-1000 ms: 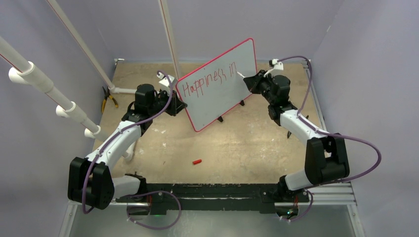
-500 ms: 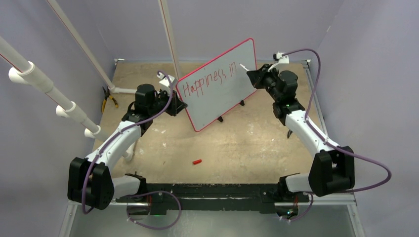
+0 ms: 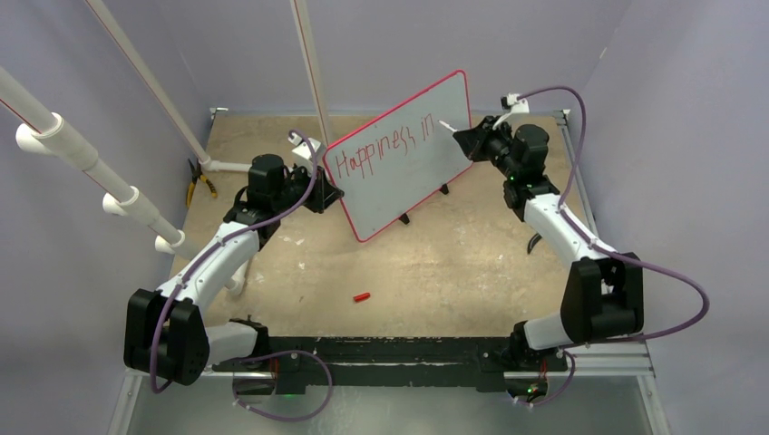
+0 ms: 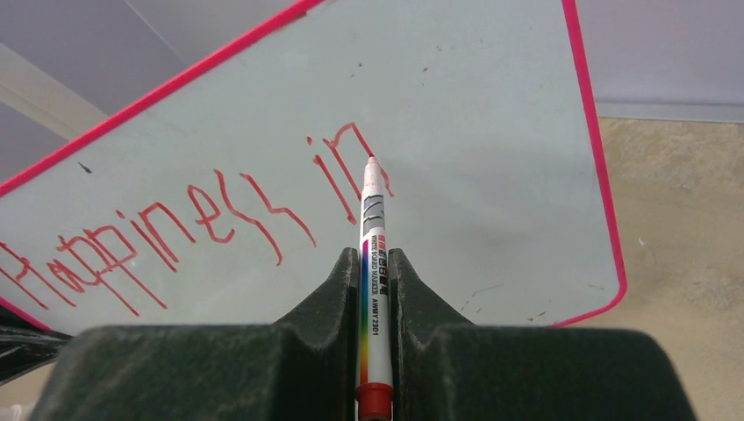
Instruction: Write a sentence on the whiteboard
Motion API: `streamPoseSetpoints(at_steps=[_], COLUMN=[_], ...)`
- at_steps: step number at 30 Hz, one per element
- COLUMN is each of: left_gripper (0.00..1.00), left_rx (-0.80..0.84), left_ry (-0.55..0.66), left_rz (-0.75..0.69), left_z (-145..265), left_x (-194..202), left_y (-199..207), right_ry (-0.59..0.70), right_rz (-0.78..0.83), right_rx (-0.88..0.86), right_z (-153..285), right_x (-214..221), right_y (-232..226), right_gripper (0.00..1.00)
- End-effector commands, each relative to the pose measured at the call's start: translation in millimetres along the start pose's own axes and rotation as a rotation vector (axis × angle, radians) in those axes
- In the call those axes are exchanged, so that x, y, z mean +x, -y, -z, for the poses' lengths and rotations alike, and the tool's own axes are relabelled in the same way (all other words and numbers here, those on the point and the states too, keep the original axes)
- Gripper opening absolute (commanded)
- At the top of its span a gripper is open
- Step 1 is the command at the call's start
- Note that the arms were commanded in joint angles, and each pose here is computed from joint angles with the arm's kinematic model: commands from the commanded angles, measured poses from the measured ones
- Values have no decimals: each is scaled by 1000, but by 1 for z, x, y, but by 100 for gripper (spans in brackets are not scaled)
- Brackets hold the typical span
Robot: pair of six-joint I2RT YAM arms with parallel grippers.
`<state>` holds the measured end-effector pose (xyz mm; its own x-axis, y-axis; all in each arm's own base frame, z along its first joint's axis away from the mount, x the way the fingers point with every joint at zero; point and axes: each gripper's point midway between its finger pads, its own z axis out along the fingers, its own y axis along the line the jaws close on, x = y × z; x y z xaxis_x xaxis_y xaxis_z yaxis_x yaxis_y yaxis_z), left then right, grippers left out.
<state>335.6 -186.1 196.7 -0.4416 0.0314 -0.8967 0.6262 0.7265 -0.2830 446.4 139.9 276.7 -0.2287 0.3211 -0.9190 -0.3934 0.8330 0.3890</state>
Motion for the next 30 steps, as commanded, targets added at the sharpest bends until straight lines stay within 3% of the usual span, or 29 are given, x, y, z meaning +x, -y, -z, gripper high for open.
streamPoseSetpoints(at_steps=[1, 20, 30], left_gripper=[0, 0, 0], left_rx=[14, 14, 5], left_ry=[10, 14, -14], left_rz=[-42, -47, -25], left_z=[0, 0, 1], left_x=[-4, -6, 1], left_y=[6, 6, 5], right_ry=[75, 97, -16], right_rz=[42, 15, -36], right_rx=[-78, -14, -204], right_z=[-6, -12, 33], right_x=[-32, -34, 32], right_y=[-16, -3, -48], right_gripper=[0, 0, 0])
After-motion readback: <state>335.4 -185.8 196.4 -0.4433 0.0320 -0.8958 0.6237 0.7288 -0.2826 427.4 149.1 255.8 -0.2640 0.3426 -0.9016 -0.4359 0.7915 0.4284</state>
